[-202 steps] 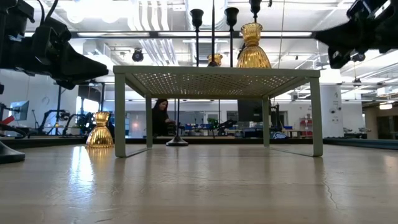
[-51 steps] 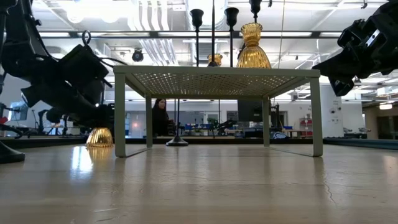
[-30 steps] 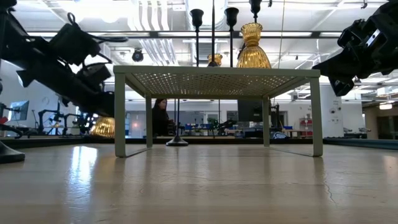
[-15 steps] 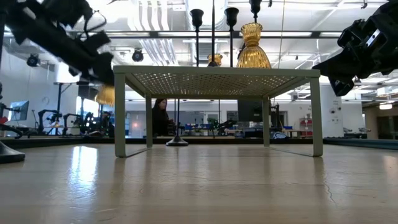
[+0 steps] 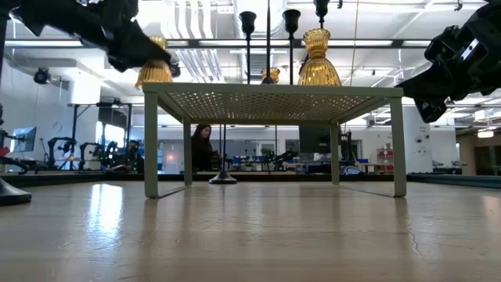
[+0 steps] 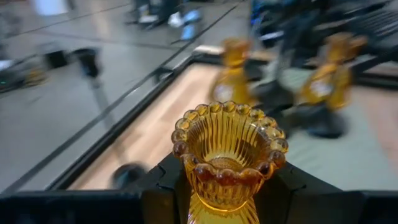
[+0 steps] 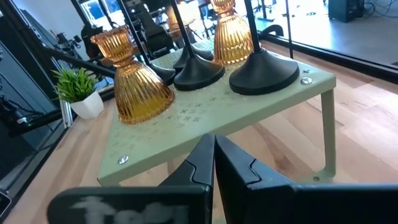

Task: Pick & Place candle stick holders
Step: Put the yellow glass on the shelf

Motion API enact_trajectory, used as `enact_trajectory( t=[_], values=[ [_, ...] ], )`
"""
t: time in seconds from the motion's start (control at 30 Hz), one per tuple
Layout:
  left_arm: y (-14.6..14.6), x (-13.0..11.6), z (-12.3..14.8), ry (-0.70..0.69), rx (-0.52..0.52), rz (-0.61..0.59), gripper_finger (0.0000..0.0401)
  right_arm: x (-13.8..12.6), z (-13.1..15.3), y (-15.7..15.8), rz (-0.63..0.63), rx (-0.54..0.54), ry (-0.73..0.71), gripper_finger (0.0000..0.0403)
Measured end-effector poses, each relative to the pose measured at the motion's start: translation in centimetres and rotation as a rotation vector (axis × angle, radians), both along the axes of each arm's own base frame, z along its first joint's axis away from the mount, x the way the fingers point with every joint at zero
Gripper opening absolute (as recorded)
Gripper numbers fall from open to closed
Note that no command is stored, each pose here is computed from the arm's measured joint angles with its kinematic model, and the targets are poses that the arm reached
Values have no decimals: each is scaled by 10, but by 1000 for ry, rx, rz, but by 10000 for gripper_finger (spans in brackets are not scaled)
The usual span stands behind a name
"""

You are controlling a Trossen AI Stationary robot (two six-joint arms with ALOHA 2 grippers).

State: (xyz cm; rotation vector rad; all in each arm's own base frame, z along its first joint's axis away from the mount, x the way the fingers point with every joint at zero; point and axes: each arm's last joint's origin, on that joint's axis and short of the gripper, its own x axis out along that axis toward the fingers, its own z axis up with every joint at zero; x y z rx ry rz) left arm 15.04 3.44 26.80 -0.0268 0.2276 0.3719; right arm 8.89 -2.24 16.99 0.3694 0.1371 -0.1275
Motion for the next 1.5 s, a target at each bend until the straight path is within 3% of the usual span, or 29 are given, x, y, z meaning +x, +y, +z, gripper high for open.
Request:
enact_trajectory(
  t=[0.17,0.47,1.07,1.5],
  values=[
    [-3,8,3,-86,-25,-120,127,0,0,0,0,0,-1,8],
    [-11,29,-3,-88,-63,-276,127,0,0,0,0,-1,-2,8],
    [-26,74,-10,-73,-13,-416,127,0,0,0,0,-1,-2,8],
    [-26,94,-25,-72,-1,-423,127,0,0,0,-1,-1,-2,8]
  ],
)
